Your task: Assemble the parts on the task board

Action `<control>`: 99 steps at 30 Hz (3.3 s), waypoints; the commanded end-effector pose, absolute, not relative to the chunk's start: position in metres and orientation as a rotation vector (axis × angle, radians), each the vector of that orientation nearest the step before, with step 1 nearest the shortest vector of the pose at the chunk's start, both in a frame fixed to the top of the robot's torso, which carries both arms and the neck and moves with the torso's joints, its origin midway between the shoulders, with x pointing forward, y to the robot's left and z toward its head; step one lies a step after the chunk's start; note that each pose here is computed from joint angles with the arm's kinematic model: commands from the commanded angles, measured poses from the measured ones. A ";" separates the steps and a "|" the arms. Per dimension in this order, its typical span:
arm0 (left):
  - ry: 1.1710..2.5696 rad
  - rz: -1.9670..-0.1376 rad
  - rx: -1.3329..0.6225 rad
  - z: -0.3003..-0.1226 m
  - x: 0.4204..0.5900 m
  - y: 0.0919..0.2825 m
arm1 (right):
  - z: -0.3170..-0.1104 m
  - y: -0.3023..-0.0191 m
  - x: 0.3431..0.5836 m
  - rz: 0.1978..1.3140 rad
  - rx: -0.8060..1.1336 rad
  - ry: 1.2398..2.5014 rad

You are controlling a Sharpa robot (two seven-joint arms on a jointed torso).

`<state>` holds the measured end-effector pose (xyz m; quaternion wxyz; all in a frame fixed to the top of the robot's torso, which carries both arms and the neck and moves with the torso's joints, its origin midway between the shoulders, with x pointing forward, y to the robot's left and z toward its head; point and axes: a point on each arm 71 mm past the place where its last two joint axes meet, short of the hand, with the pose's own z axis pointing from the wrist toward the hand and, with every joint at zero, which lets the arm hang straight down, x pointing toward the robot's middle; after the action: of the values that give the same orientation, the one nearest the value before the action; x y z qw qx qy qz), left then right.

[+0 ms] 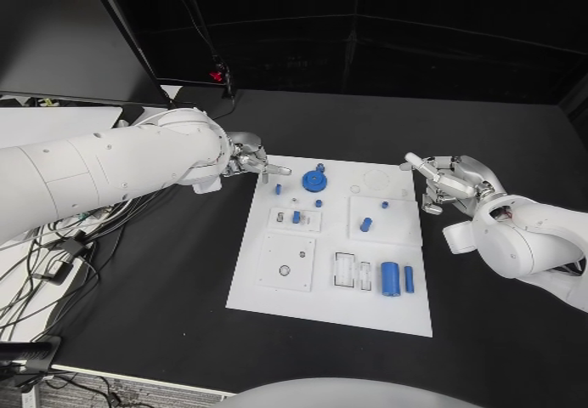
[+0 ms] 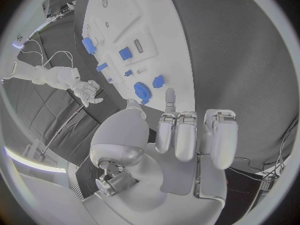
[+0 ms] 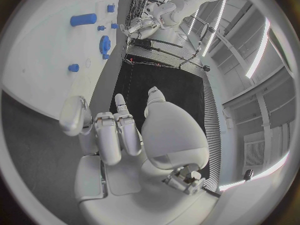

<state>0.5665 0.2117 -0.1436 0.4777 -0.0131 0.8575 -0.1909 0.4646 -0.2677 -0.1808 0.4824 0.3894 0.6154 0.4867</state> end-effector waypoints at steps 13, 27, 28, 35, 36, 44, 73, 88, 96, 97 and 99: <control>2.171 -0.460 0.040 -0.149 0.572 0.196 | -0.180 -0.265 0.465 1.200 0.947 1.502; 2.242 -0.386 0.042 -0.156 0.573 0.191 | -0.180 -0.265 0.464 1.200 0.948 1.504; 2.243 -0.382 0.041 -0.156 0.573 0.191 | -0.180 -0.265 0.464 1.201 0.948 1.504; 2.243 -0.362 0.029 -0.157 0.575 0.192 | -0.180 -0.265 0.465 1.199 0.949 1.504; 2.243 -0.361 0.028 -0.157 0.575 0.192 | -0.180 -0.265 0.464 1.199 0.949 1.504; 2.239 -0.366 0.030 -0.156 0.576 0.191 | -0.181 -0.265 0.465 1.199 0.949 1.505; 2.274 -0.378 0.065 -0.159 0.576 0.181 | -0.181 -0.265 0.465 1.196 0.951 1.506; 2.270 -0.375 0.063 -0.159 0.576 0.180 | -0.181 -0.265 0.465 1.194 0.954 1.509; 2.261 -0.369 0.054 -0.159 0.578 0.181 | -0.181 -0.265 0.465 1.193 0.954 1.509; 2.261 -0.368 0.053 -0.159 0.578 0.181 | -0.181 -0.265 0.465 1.192 0.954 1.509; 2.260 -0.368 0.052 -0.158 0.578 0.181 | -0.181 -0.265 0.465 1.192 0.955 1.509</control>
<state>0.5776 0.1798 -0.1571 0.4132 0.0212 0.8977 -0.1516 0.4655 -0.2663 -0.1822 0.4793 0.3923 0.6178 0.4845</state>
